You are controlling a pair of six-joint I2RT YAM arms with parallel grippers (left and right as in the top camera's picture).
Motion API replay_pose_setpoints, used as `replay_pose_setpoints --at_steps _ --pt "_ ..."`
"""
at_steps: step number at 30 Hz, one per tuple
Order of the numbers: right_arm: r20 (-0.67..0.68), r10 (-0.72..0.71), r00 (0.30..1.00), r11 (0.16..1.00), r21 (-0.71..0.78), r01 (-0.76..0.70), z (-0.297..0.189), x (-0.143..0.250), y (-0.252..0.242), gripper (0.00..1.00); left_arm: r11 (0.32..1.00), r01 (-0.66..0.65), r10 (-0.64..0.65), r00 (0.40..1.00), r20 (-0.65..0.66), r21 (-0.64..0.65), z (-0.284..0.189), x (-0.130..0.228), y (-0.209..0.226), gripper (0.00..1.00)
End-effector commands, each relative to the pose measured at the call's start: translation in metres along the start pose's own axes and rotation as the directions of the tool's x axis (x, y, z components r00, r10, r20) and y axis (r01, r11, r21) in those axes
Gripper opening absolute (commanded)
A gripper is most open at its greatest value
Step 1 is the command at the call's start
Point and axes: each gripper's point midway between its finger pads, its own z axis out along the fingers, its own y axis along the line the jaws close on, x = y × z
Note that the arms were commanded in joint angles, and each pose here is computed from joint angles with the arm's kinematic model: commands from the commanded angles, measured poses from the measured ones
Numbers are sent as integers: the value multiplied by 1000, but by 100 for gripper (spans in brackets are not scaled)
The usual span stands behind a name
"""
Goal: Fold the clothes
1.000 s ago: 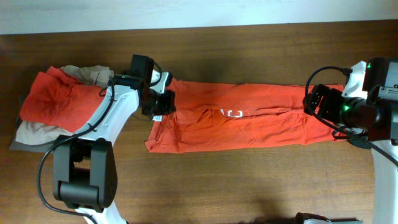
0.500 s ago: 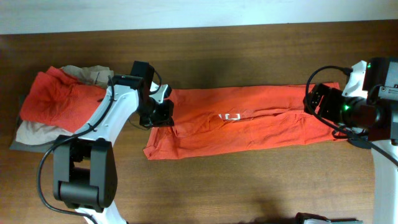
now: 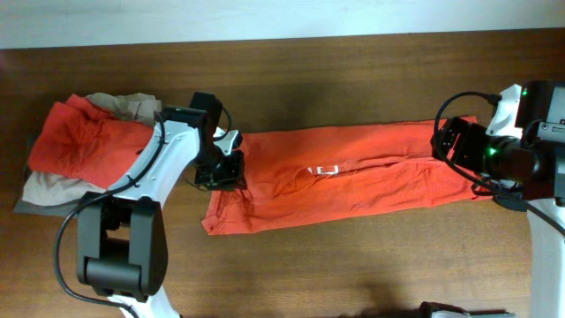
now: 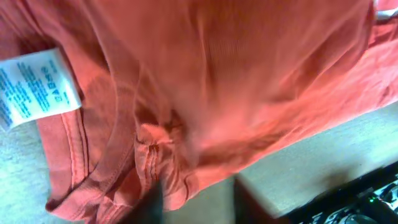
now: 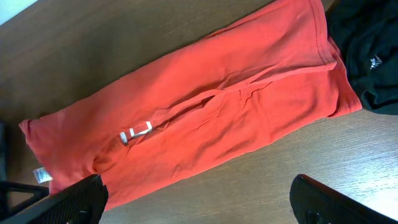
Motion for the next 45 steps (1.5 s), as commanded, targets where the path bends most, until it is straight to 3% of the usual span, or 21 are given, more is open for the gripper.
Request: replay_pose_setpoints --at_steps 1,3,8,11,13,20,25,30,37,45 --pt "11 5 1000 1000 11 -5 -2 -2 -2 99 999 -17 17 1000 19 -27 -8 -1 1 36" --pt "11 5 1000 1000 11 -5 -2 -2 -2 99 999 -14 15 999 34 -40 -15 -5 3 26" --pt "9 6 1000 1000 11 -6 -1 -2 -2 99 992 -55 83 965 249 -118 -59 -57 6 25" --pt "-11 14 1000 1000 16 -13 6 -2 -3 99 979 -152 194 909 370 -138 -68 -91 -2 8" --pt "-37 18 999 1000 13 -17 13 -1 -3 99 973 -180 224 889 399 -146 -63 -104 -5 1" --pt "-169 43 985 999 -4 -44 48 13 -4 95 945 -272 318 893 320 -180 -6 -124 4 1" --pt "-179 45 983 999 -1 -46 53 13 -5 93 937 -172 235 954 186 -304 16 -104 45 0" --pt "-164 41 986 999 -4 -43 53 9 -4 93 889 -57 154 972 179 -455 9 -100 77 1" --pt "-161 40 986 999 -2 -41 53 9 -5 94 890 -53 149 972 180 -453 0 -101 72 1" --pt "-152 37 988 999 3 -37 54 6 -6 97 910 -39 176 939 297 -414 -75 -124 30 3"
